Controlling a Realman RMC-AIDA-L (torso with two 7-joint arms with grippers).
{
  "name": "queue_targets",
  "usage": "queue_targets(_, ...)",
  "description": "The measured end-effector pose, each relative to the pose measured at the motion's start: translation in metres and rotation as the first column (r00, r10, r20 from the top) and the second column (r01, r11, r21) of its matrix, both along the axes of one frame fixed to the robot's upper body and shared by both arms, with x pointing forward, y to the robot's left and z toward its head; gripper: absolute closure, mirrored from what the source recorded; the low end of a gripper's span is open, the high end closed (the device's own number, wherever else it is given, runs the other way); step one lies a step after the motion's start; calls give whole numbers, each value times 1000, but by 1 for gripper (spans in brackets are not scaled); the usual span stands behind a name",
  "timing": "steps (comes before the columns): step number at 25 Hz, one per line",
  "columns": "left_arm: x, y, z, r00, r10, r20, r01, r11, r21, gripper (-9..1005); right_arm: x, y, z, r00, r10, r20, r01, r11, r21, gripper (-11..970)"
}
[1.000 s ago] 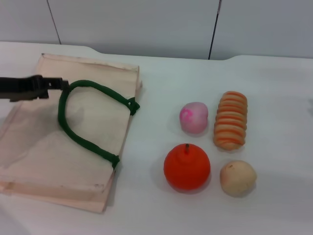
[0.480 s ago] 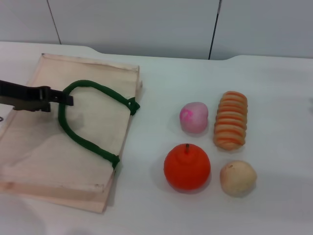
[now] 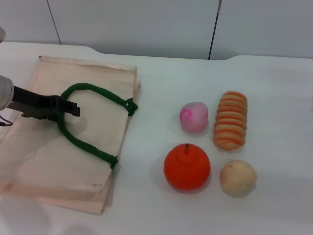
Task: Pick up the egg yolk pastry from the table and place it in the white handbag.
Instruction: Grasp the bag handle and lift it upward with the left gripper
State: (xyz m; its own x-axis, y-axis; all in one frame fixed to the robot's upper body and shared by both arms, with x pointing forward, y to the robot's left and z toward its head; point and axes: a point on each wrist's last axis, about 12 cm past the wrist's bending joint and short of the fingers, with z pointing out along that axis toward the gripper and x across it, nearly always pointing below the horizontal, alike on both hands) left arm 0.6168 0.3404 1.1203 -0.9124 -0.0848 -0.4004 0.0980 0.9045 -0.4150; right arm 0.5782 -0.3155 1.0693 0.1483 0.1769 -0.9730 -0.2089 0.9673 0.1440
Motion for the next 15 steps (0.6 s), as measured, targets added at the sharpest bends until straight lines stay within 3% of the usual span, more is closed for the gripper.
queue_targets(15, 23, -23, -1, 995, -61, -79, 70, 992, 109, 202, 2, 2, 1, 1000, 6, 2, -6, 1000, 7, 82)
